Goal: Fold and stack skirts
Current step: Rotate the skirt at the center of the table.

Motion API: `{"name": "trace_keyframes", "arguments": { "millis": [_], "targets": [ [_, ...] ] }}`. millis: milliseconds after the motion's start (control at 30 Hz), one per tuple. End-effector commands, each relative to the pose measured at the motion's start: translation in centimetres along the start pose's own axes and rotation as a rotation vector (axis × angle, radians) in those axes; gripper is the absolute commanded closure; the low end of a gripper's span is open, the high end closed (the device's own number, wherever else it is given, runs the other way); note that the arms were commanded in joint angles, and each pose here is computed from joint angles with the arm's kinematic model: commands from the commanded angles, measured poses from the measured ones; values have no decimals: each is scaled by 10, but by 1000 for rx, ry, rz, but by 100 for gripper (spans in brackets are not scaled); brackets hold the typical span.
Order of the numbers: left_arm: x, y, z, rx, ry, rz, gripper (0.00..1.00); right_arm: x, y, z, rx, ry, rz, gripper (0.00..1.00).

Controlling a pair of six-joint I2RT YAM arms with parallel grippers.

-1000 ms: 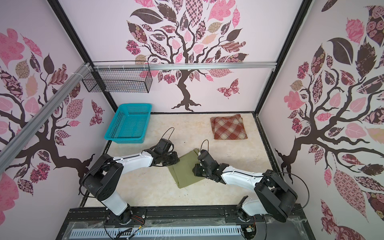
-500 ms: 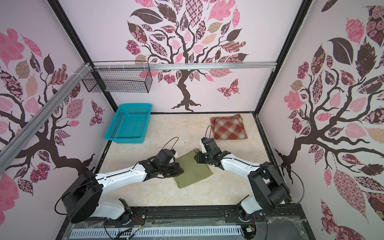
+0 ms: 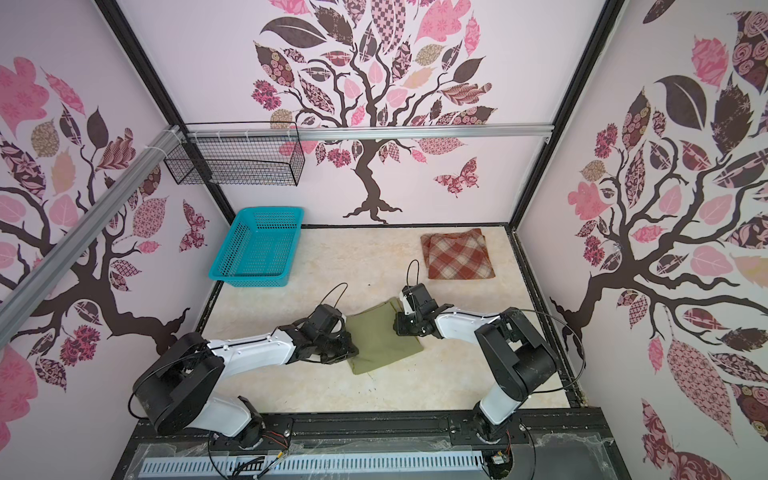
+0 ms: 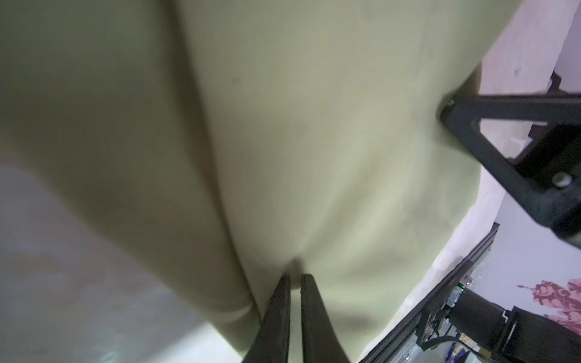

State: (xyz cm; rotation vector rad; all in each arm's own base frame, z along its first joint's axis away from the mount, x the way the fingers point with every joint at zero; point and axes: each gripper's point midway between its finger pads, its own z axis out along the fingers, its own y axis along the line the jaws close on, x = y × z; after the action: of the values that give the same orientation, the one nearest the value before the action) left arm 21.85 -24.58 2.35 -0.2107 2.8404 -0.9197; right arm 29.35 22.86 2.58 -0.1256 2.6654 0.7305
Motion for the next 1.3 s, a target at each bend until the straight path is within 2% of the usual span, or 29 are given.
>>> {"name": "trace_keyframes", "arguments": {
  "millis": [0, 133, 267, 600, 733, 867, 1100, 1267],
  "targets": [
    [-3, 40, -1, -69, -9, -76, 87, 28, -17, 7, 20, 63, 78, 81],
    [-18, 47, -3, -84, -21, -83, 87, 42, -22, 7, 14, 73, 134, 83],
    [-27, 41, -4, -92, -27, -50, 88, 48, -8, 2, -21, 83, 127, 83],
    [-33, 5, -38, 1, -88, 34, 86, -21, 39, -35, -170, -49, 69, 80],
    [-28, -2, -44, 1, -82, 57, 86, -38, 39, -26, -151, -58, 33, 79],
    [-21, -7, -41, 1, -57, 77, 86, -48, 25, -9, -150, -54, 71, 79],
    [-13, -5, -32, -10, -26, 80, 86, -40, -3, 18, -128, -10, 142, 81],
    [-17, -11, -35, -9, -35, 100, 86, -40, 1, 11, -143, -15, 141, 82]
  ]
}}
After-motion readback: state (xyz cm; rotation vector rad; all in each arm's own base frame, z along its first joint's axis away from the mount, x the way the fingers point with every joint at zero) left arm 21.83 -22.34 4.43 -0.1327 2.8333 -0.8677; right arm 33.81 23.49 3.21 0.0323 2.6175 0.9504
